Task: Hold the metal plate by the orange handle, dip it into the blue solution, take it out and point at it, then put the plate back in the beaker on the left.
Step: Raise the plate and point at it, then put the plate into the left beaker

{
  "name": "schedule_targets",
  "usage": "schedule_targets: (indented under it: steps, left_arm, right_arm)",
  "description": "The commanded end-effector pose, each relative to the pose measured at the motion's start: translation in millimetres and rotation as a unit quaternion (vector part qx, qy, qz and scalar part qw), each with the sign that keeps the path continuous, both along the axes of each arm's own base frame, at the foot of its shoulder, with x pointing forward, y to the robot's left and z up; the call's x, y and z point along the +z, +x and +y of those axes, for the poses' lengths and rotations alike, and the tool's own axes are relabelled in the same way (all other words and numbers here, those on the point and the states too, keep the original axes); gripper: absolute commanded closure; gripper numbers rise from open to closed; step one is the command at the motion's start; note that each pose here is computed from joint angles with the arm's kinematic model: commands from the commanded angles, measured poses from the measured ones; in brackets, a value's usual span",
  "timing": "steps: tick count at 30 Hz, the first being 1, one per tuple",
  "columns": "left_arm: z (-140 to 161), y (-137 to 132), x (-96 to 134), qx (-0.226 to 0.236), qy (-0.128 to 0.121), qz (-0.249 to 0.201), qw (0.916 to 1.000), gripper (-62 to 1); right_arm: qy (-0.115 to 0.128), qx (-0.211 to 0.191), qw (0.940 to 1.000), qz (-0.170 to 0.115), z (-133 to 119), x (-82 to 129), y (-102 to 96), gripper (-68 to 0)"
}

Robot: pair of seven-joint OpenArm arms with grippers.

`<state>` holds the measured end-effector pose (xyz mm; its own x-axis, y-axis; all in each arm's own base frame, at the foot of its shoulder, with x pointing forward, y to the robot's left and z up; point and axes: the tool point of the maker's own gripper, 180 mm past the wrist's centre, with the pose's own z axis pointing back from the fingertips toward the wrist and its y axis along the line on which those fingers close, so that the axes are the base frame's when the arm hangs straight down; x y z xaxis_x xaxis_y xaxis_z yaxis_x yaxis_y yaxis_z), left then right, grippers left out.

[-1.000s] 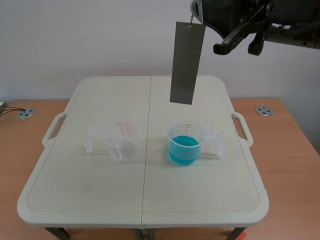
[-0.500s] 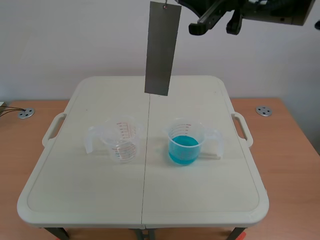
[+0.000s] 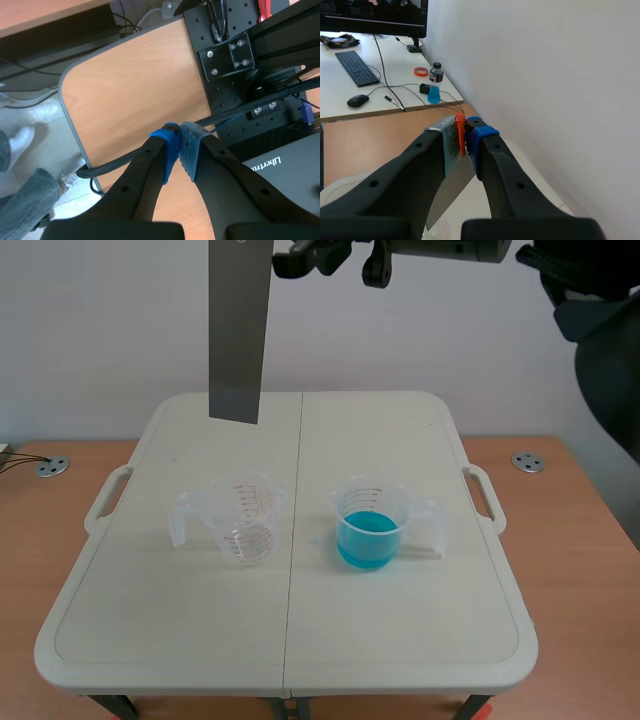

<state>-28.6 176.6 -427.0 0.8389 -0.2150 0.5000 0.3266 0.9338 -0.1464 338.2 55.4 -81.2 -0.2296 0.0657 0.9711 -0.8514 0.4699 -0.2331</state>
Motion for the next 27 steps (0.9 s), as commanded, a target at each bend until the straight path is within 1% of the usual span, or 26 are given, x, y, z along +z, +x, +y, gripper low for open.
schedule_targets:
  steps: [1, 8, 13, 17, 21, 27]
  left_arm:
    - [2, 3, 3, -0.005, 0.002, -0.008, 1.0000, -1.5]
    - [4, 1, 0, -0.011, 0.008, -0.003, 0.9999, -1.5]
    - [5, 1, -1, -0.010, 0.009, -0.002, 0.9999, -1.5]
    - [5, 1, -1, -0.010, 0.009, -0.003, 0.9999, -1.5]
    - [5, 2, -1, -0.010, 0.008, -0.004, 0.9999, -1.5]
    - [5, 2, -1, -0.010, 0.008, -0.004, 0.9999, -1.5]
  right_arm:
    - [0.015, 0.010, 0.9998, -0.011, 7, 13, 1.4, -1.3]
    - [0.014, 0.027, 0.9994, 0.016, 24, 2, 10.1, -1.3]
    - [0.007, 0.030, 0.9989, 0.034, 28, -10, 15.3, -1.3]
    - [0.008, 0.032, 0.9979, 0.056, 33, -21, 20.1, -1.3]
    - [0.005, 0.042, 0.9965, 0.072, 38, -31, 20.4, -1.3]
    - [0.002, 0.038, 0.9950, 0.092, 37, -44, 25.4, -1.3]
